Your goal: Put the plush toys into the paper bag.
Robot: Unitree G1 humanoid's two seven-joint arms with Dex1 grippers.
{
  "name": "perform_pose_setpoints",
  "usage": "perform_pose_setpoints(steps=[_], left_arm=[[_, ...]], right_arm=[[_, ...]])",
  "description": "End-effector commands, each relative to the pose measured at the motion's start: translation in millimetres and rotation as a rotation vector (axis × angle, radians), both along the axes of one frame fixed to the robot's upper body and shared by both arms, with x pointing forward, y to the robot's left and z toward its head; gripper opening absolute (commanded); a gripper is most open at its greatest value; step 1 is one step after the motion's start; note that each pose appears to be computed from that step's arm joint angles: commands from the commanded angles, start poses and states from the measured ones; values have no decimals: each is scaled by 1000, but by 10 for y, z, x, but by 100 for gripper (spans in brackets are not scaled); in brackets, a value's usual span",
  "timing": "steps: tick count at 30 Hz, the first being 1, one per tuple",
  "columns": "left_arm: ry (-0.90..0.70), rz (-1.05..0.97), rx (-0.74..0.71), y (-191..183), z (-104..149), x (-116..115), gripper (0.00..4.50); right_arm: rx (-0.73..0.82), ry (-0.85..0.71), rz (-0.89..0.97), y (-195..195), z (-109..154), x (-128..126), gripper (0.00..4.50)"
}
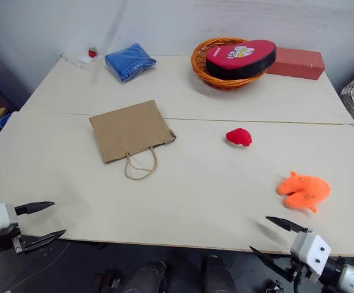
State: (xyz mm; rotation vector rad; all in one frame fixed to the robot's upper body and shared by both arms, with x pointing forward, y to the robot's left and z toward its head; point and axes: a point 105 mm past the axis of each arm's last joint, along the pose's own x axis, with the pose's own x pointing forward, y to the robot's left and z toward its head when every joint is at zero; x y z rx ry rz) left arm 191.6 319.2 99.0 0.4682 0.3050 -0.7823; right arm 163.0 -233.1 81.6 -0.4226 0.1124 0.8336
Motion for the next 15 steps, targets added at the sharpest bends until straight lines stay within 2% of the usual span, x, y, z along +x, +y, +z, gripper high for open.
perform_pose_setpoints(steps=[1, 4, 9, 12, 15], left_arm=[[-24, -11, 15, 5, 72, 11, 450], [-9, 2, -41, -17, 119, 62, 450], [34, -100, -199, -336, 464, 344, 450], [-18, -207, -166, -627, 605, 563, 450], [-28, -315, -76, -904, 604, 784, 450]], right_arm=[[15, -55, -20, 6, 61, 75, 446], [48, -113, -18, 106, 153, 155, 446], [315, -282, 18, 606, 697, 368, 446], [400, -320, 45, 788, 890, 431, 446], [419, -344, 86, 940, 985, 467, 446]])
